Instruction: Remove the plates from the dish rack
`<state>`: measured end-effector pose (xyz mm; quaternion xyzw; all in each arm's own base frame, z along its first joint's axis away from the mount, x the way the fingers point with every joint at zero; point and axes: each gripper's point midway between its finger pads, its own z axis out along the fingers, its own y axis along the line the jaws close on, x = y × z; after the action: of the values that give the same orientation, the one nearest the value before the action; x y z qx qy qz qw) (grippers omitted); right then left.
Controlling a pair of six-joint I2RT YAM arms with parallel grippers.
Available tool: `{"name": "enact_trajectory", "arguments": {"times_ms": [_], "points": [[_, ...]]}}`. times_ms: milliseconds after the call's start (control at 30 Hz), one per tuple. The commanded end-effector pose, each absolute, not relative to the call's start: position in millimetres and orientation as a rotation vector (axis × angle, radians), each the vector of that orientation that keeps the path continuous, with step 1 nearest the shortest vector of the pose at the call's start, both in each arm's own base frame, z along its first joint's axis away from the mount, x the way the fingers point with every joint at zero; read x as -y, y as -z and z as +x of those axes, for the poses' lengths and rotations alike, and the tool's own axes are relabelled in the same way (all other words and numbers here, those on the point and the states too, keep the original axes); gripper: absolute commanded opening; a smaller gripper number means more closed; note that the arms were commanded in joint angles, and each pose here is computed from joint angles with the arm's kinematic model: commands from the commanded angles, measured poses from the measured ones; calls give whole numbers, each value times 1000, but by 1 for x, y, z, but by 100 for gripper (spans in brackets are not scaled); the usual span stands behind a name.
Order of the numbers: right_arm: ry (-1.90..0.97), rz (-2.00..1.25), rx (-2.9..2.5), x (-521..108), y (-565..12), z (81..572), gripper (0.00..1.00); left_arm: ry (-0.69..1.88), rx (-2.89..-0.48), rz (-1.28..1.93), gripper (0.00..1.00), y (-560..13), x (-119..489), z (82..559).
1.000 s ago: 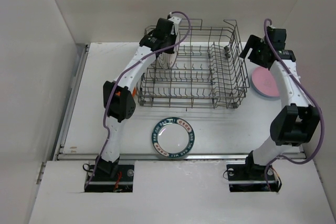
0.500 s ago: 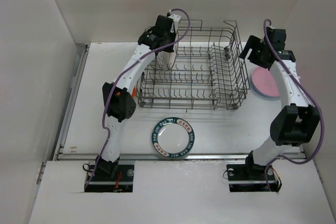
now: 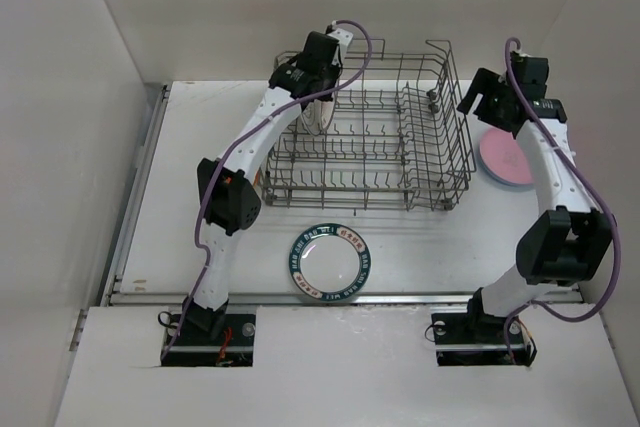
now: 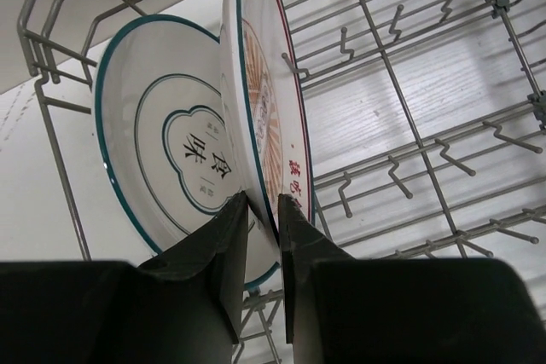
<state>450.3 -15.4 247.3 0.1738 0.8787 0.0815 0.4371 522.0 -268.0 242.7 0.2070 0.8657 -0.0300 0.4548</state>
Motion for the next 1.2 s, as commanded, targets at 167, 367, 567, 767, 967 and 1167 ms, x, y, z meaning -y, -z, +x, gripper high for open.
{"name": "enact_trajectory", "arguments": {"times_ms": [167,367,567,767,967,1167], "points": [[-175,404,-2044,17,-299,434,85,24,-1861,373,0,-364,245,519],[-169,354,-1984,13,-322,428,85,47,-1853,332,0,-373,235,519],[-184,340,-1996,7,-319,424,85,117,-1914,325,0,-361,235,515],[-180,337,-2000,5,-317,419,85,212,-1919,352,0,-363,248,507],[-159,343,-2043,7,-296,411,85,274,-1929,352,0,-367,254,500],[-160,341,-2037,7,-294,410,85,387,-1908,352,0,-387,262,489]]}}
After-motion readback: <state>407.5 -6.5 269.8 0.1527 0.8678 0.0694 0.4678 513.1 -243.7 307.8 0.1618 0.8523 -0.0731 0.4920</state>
